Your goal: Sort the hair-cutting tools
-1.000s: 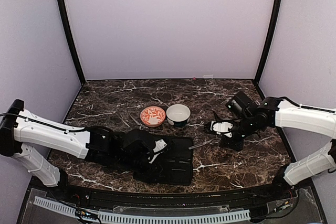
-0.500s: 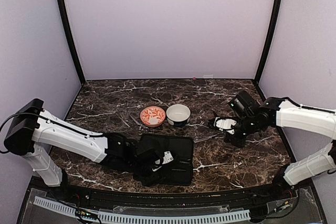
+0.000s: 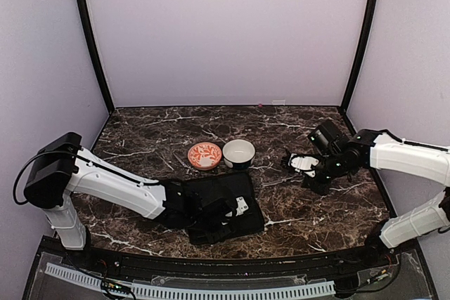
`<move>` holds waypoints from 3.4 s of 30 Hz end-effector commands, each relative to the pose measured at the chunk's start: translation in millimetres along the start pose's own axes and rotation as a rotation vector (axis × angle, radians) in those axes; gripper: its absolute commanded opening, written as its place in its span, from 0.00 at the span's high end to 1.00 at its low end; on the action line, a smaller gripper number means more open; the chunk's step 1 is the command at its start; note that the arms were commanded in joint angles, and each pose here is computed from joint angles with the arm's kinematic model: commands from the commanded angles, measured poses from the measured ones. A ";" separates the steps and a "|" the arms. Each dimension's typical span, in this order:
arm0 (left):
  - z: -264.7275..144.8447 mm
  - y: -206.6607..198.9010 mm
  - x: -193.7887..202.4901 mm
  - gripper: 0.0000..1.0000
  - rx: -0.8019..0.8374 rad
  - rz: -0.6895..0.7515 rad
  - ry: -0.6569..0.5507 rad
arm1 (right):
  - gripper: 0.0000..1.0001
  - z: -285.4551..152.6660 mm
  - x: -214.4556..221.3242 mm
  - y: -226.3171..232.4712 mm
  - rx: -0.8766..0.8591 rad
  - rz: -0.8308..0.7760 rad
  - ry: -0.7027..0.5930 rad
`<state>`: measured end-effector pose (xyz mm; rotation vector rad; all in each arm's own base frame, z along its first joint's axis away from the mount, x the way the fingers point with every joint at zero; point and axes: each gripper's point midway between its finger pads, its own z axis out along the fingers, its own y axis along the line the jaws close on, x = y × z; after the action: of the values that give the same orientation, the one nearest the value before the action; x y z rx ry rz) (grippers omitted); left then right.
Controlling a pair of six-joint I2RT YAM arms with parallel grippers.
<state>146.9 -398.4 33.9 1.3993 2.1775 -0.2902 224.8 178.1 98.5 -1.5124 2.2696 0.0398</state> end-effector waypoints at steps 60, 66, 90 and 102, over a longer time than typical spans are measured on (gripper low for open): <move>-51.0 11.9 121.4 0.76 -0.068 -0.804 0.250 | 1.00 53.6 -58.3 115.7 -0.243 -0.292 0.223; -50.5 11.2 122.0 0.76 -0.063 -0.807 0.250 | 1.00 58.9 -57.2 127.4 -0.266 -0.314 0.225; -43.9 6.9 122.7 0.76 -0.047 -0.769 0.266 | 1.00 81.9 -64.9 151.4 -0.337 -0.239 0.231; -41.4 5.5 120.5 0.76 -0.034 -0.766 0.255 | 1.00 79.6 -72.8 172.1 -0.443 -0.202 0.229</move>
<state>106.4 -283.7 16.9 0.5087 2.8171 -0.3504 140.4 316.7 25.6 -2.0210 2.3572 0.2153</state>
